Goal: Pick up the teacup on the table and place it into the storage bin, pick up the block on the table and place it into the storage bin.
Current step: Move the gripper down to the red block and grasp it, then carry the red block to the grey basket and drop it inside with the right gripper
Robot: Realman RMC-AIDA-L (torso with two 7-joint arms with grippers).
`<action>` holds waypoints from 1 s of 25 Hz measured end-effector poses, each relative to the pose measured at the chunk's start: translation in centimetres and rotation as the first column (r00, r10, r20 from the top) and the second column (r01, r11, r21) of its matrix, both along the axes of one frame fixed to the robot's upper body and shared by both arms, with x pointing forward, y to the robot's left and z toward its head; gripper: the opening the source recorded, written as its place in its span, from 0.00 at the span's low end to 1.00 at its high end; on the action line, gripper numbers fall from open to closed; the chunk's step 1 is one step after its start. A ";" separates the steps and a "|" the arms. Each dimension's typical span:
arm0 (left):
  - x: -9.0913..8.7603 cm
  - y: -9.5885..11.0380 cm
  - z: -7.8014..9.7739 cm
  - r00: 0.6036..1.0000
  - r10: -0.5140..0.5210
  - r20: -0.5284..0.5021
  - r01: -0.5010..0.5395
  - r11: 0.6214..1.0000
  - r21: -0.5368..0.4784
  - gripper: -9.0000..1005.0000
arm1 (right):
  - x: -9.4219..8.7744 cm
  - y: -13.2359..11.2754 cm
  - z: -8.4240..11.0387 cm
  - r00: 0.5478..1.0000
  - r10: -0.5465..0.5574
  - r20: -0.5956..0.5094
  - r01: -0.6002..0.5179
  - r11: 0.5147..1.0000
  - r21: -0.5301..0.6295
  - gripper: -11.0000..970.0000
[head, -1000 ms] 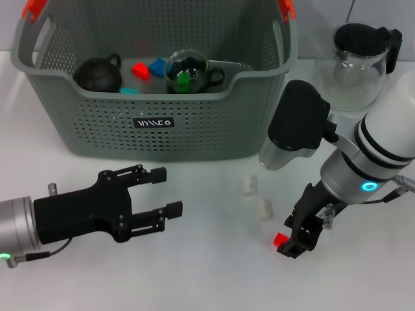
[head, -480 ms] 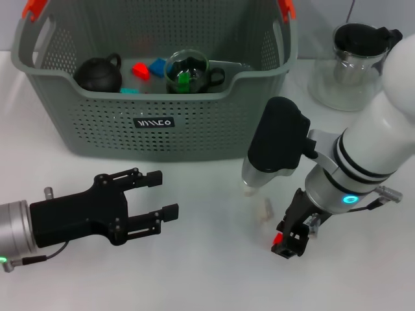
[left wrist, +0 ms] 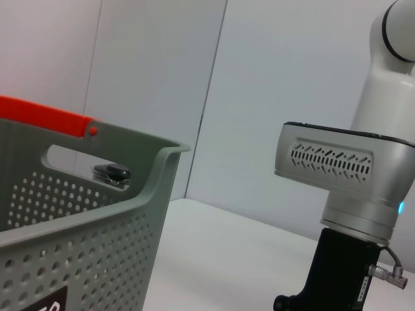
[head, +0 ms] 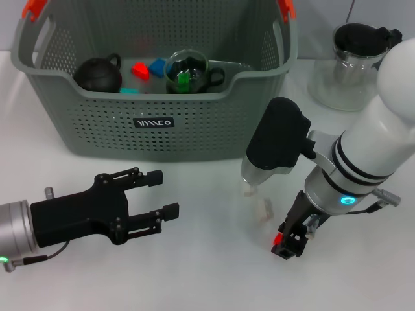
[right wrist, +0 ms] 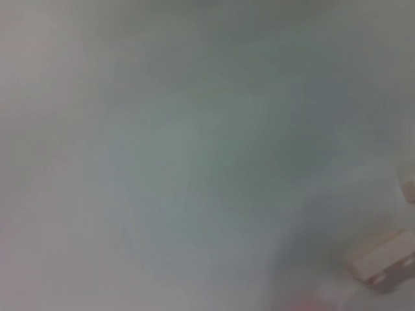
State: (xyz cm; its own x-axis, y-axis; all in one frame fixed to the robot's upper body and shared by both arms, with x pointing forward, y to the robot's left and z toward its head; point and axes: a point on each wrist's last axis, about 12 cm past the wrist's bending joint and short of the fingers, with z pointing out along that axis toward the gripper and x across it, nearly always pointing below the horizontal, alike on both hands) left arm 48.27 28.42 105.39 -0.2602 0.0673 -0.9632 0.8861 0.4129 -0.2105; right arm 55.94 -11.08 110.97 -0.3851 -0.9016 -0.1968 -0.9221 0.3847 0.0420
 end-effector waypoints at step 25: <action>0.0 0.4 0.0 0.999 0.032 0.001 -0.032 0.999 -0.005 0.72 | 0.5 -8.6 13.2 0.993 -0.113 0.044 0.060 0.772 0.633 0.22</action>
State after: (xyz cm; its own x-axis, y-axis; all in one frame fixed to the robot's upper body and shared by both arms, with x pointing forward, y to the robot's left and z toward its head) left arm 48.29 28.78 105.35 -0.2612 0.0540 -0.9638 0.8727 0.4399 -0.2119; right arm 56.41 -19.68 124.13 -0.4155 -0.5289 -0.7400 -0.8967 0.3746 0.2357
